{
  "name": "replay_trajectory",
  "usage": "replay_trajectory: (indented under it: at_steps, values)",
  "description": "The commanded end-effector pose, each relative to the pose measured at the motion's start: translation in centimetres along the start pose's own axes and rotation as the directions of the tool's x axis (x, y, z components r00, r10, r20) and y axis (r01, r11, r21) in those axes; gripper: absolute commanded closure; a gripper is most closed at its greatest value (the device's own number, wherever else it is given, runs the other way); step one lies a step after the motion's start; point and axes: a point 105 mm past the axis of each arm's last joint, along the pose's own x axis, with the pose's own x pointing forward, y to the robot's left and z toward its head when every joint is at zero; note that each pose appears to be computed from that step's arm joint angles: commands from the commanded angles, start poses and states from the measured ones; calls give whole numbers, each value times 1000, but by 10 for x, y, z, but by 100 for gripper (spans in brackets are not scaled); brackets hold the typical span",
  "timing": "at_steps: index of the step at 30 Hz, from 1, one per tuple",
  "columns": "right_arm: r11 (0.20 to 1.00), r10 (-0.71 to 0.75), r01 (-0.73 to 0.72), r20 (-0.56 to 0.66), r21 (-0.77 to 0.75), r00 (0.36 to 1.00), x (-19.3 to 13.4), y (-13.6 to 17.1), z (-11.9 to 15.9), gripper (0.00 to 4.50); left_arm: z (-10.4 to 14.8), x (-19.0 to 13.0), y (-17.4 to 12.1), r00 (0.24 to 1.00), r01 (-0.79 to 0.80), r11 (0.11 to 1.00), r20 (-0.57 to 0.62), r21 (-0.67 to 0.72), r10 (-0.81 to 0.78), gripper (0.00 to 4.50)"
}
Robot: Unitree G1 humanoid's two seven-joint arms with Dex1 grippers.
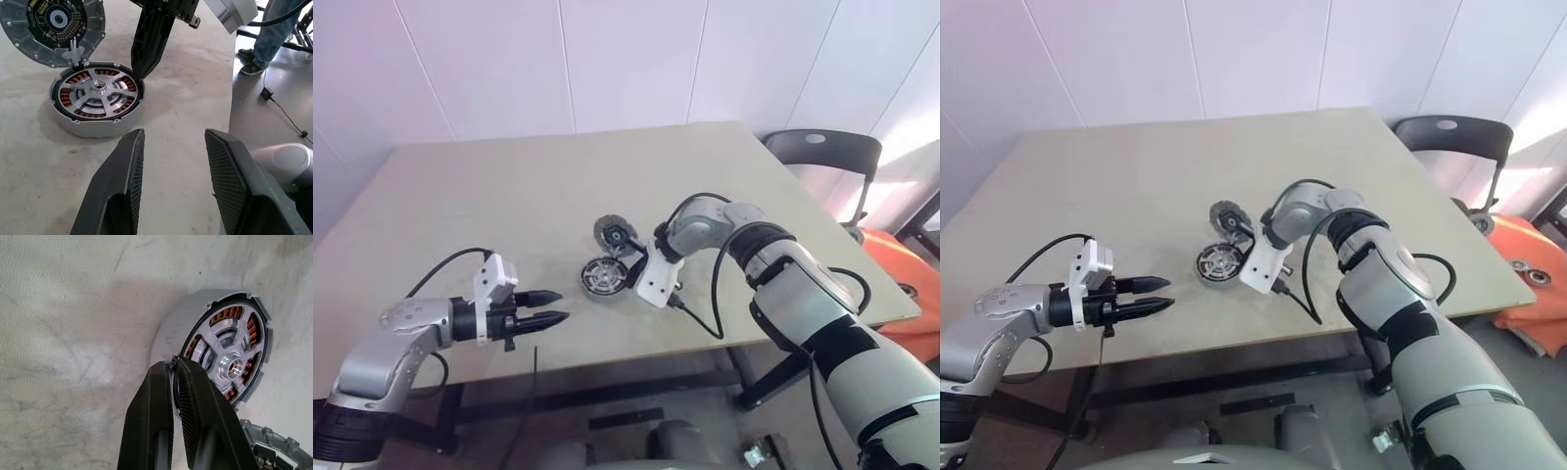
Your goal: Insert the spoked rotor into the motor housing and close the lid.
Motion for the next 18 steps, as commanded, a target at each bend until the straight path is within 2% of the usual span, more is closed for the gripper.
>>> replay_trajectory:
  at_steps: [1,3,6,12,18]
  values:
    - [1000,-9,10,-14,12,1000,-11,-13,-3,416,7,-1,1,1000,-14,999,21,31,13,239]
    - [1000,22,-22,-11,21,1000,-13,-9,-3,416,7,-1,1,1000,-16,999,22,29,15,239]
    - [999,29,-29,-12,26,999,-13,-8,-3,356,6,0,2,1000,-18,999,24,27,17,239]
    - [999,-23,22,14,49,1000,-11,-17,1,158,6,0,2,999,-19,1000,27,25,19,239]
    - [999,-10,11,-17,33,1000,-7,-13,-2,158,8,2,0,999,-21,1000,34,23,20,239]
